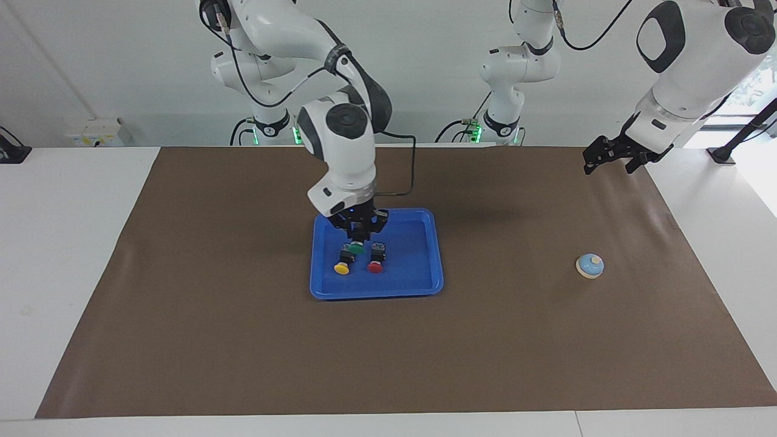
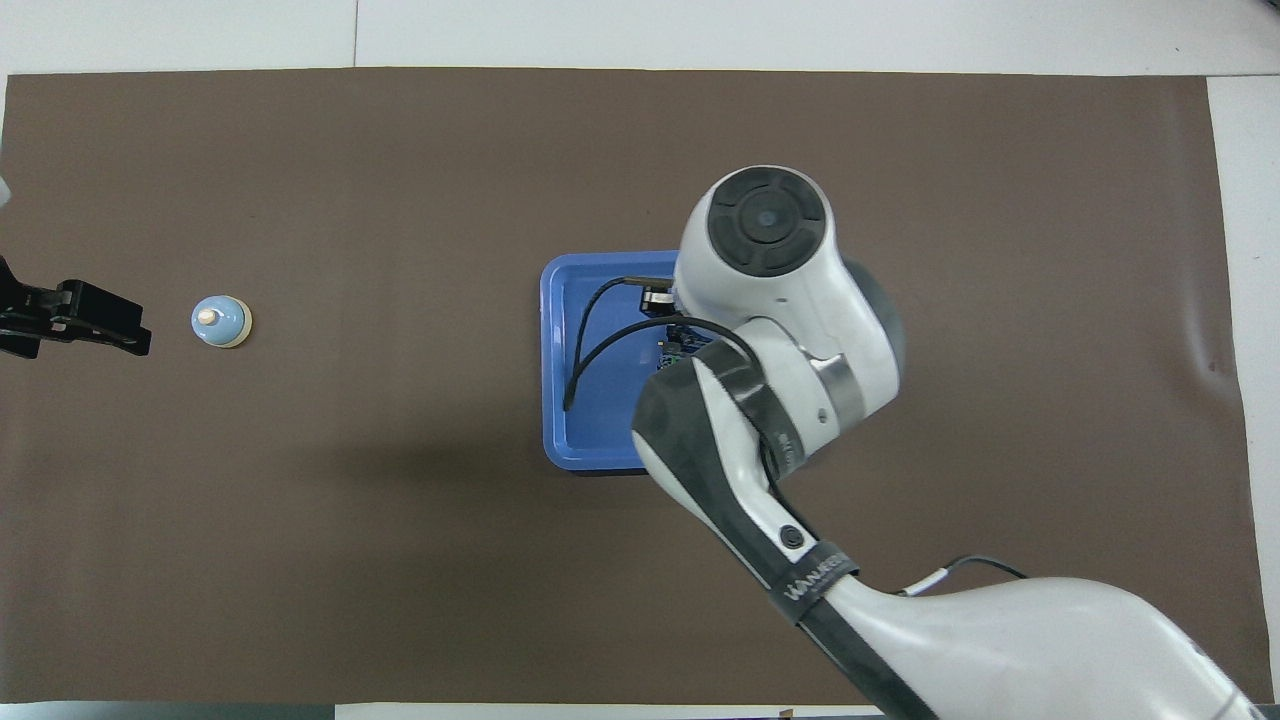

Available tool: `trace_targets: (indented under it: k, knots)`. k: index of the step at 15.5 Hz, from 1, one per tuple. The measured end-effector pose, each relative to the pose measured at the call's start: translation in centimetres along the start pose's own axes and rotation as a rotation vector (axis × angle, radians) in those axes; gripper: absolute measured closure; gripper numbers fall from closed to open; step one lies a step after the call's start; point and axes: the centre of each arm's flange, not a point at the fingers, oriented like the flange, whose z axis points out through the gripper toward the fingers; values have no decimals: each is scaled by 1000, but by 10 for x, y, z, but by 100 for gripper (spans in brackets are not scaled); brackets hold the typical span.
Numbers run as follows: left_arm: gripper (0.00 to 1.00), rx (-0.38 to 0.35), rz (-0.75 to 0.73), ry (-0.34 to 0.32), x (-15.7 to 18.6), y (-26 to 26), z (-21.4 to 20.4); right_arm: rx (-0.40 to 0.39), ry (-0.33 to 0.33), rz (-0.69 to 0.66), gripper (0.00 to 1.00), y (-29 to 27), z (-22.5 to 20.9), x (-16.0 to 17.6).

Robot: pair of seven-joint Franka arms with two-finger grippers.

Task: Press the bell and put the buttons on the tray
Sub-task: 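Carry the green-capped button into the tray beside the red one, then open the right gripper and lift it away from the tray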

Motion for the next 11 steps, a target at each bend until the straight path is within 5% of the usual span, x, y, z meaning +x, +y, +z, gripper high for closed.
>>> trace_targets:
  k: [5, 11]
  knots:
    - [0, 0, 0, 0, 0, 0, 0, 22, 11, -3, 56, -52, 74, -9]
    - [0, 0, 0, 0, 0, 0, 0, 25, 14, 9, 56, -54, 85, -7]
